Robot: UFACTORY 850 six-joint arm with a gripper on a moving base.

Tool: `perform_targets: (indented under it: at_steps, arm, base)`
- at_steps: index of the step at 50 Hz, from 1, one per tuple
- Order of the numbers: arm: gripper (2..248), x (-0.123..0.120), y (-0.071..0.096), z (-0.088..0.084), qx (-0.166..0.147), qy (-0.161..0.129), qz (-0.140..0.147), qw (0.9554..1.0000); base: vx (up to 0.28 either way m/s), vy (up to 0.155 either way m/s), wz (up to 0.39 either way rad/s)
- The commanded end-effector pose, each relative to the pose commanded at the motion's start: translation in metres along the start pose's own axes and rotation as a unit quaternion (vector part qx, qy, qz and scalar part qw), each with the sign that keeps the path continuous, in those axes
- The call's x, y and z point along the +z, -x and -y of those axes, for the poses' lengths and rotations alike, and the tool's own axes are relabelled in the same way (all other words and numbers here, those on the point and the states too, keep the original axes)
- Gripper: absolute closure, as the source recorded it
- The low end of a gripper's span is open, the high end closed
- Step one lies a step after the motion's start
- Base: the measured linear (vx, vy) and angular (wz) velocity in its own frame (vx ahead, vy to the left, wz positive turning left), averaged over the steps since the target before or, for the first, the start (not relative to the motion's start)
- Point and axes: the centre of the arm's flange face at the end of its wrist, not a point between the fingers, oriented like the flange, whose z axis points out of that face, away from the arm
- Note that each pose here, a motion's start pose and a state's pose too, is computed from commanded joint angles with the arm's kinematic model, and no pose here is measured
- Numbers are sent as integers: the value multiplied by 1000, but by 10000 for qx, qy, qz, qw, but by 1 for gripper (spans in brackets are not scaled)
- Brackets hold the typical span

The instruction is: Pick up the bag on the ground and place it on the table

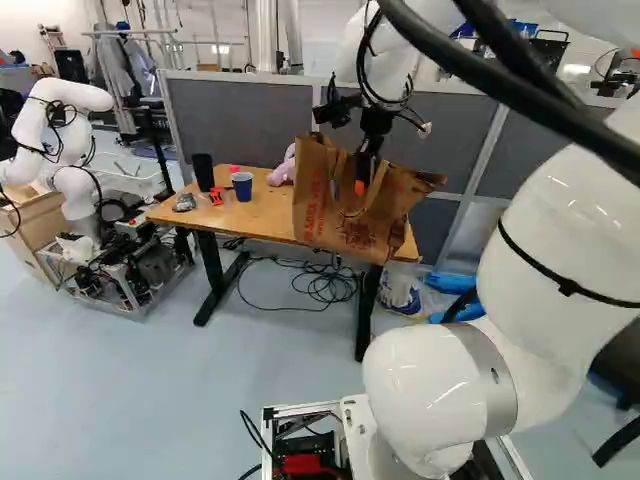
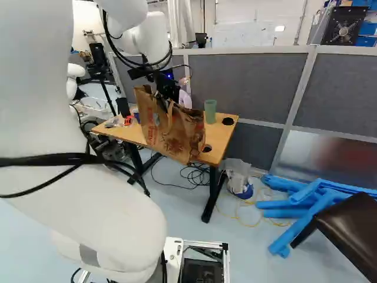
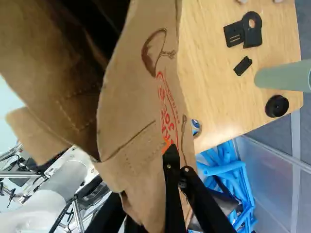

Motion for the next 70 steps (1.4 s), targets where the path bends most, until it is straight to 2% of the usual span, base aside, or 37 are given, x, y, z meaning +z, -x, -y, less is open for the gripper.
perform_targets:
  at_steps: [70]
  arm:
    - [232,0,0,0,0,0,0,10000]
  base:
    - [118,77,-24]
